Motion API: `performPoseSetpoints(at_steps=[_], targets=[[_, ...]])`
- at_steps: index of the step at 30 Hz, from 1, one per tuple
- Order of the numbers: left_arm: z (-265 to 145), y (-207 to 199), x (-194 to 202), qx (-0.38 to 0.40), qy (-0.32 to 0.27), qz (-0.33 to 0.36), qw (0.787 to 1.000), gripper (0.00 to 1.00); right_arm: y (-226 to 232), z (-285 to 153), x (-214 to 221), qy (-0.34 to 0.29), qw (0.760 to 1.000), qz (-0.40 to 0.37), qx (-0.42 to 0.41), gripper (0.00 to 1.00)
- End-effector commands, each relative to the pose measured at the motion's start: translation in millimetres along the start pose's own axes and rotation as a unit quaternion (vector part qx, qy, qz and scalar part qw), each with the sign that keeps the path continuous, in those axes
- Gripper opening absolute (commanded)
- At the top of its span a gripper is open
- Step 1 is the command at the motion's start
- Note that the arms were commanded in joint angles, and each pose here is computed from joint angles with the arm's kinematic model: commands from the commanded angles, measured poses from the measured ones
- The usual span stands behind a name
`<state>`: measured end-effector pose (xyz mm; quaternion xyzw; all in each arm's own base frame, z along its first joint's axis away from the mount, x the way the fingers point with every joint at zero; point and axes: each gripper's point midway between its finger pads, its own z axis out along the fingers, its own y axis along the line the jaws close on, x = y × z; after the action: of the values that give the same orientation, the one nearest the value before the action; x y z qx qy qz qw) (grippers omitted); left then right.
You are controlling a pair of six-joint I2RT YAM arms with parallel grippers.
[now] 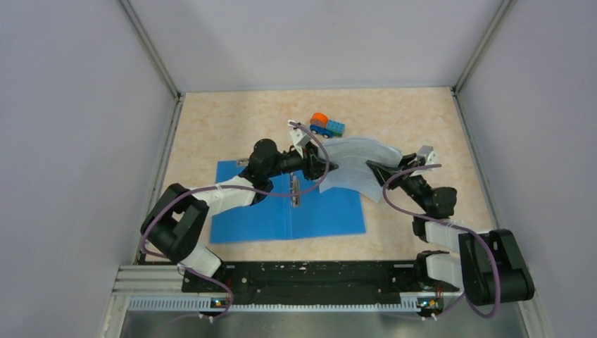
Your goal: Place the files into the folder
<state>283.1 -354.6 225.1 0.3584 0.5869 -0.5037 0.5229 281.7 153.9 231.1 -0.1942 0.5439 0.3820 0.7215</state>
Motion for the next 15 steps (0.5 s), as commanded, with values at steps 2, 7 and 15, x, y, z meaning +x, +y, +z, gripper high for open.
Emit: performPoseSetpoints(at_steps=[2, 7, 15], targets=[[5.5, -6.8, -14.4, 0.013, -0.03, 0.014, 0.999, 0.44, -2.6, -5.7, -18.5, -0.034, 0.999, -0.021, 0.012, 0.4], [10.1, -9.6, -10.7, 0.018, -0.027, 0.008, 0.999, 0.42, -4.2, -8.6, -17.6, -0.033, 0.999, -0.014, 0.017, 0.43], [19.6, -14.5, -6.5, 0.026, -0.034, -0.005, 0.999, 0.4, -10.2, -8.1, -20.5, -0.036, 0.999, -0.011, 0.026, 0.47]])
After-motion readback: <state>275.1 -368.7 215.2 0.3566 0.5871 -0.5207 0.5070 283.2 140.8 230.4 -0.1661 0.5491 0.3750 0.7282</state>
